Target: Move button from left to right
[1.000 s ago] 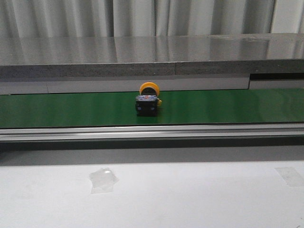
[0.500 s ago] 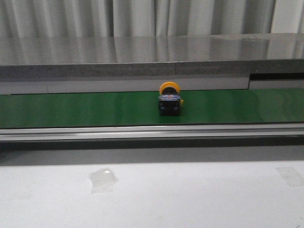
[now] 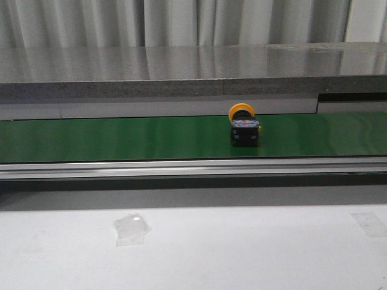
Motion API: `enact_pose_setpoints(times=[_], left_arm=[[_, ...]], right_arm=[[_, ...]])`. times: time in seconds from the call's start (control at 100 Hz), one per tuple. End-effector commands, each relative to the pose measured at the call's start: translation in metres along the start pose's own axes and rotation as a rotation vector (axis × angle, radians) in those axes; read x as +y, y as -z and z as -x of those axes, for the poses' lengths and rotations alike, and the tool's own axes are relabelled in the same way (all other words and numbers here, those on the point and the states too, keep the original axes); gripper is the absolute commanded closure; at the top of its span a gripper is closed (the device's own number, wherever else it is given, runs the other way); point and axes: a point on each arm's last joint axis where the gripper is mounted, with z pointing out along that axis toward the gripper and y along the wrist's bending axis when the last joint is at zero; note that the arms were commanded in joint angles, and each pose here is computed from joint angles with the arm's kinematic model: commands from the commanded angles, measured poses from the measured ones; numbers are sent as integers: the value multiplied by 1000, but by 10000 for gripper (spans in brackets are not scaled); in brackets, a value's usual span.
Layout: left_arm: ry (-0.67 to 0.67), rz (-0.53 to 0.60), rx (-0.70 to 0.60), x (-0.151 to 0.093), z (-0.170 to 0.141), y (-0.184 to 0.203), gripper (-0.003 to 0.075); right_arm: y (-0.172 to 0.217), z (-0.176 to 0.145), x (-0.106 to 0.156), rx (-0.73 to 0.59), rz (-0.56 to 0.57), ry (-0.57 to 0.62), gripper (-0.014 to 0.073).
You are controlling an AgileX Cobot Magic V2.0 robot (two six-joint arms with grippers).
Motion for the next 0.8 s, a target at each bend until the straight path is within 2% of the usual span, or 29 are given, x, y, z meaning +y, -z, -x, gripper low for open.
enact_pose_setpoints(times=[0.0,0.31,0.79], left_arm=[[15,21,-104,2,16,1,740],[15,21,-104,2,16,1,740],[15,21,-104,2,16,1,740]], right_arm=[[-2,24,3,-69,24,6,-15],[-58,54,12,35,66,73,-15],[-123,74,36,110,106,134,-15]])
